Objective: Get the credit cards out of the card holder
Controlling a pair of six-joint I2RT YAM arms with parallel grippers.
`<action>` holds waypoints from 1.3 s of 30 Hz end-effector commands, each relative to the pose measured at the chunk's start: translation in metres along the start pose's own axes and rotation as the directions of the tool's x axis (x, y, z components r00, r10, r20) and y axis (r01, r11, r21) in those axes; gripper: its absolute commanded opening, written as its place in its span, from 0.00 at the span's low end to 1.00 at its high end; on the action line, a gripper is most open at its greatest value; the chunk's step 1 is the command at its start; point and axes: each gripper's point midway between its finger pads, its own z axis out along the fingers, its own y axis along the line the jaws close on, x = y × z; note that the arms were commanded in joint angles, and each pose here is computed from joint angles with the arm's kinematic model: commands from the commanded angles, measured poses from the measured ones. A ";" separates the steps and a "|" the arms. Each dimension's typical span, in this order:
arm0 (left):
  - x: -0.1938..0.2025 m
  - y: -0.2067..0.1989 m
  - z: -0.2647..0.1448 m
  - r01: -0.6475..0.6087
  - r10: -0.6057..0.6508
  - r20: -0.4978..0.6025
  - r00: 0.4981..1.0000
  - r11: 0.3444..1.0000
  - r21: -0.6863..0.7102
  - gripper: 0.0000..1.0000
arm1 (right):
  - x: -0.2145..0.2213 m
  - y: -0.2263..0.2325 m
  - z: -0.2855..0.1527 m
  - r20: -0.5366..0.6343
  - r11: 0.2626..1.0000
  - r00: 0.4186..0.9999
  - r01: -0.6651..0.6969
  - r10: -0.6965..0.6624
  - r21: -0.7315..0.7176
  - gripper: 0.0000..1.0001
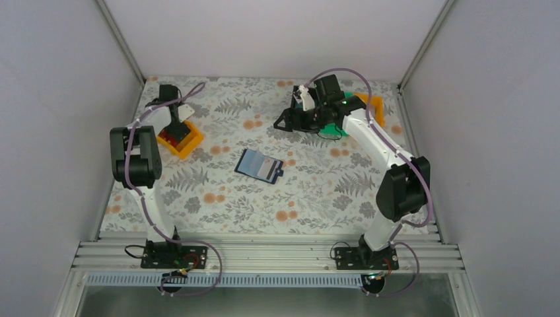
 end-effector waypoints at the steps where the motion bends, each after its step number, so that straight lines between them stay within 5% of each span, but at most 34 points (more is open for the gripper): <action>1: -0.024 0.028 -0.036 0.113 -0.115 0.118 0.986 0.993 0.024 0.96 | -0.001 0.003 -0.014 0.036 0.999 0.999 0.026 -0.027 0.019 0.99; 8: -0.042 0.069 -0.101 0.190 -0.181 0.254 0.950 0.982 -0.012 0.97 | 0.002 0.002 -0.013 0.040 1.000 0.999 0.020 -0.020 0.012 0.99; 12: -0.060 0.068 -0.169 0.222 -0.236 0.391 0.890 0.972 0.080 0.91 | 0.021 -0.001 -0.008 0.034 0.999 0.999 -0.038 0.037 0.018 0.71; 16: -0.090 -0.029 -0.233 0.008 -0.160 0.500 0.851 0.956 0.294 0.89 | 0.068 -0.017 0.033 -0.048 0.992 0.992 -0.110 0.113 0.062 0.62; 20: -0.095 -0.150 -0.257 -0.214 -0.096 0.506 0.857 0.828 0.519 0.90 | 0.096 -0.056 0.060 -0.080 0.967 0.982 -0.154 0.173 0.204 0.62; 25: -0.088 -0.242 -0.246 -0.265 -0.117 0.428 0.896 0.633 0.727 1.00 | 0.121 -0.069 0.091 -0.150 0.965 0.961 -0.207 0.231 0.159 0.62; 32: -0.096 -0.295 -0.187 -0.224 -0.070 0.324 0.943 0.587 0.778 0.99 | 0.134 -0.088 0.113 -0.179 0.955 0.948 -0.228 0.262 0.188 0.61; 39: -0.100 -0.302 -0.145 -0.163 -0.076 0.260 0.963 0.602 0.781 0.64 | 0.139 -0.086 0.123 -0.215 0.960 0.939 -0.242 0.269 0.143 0.59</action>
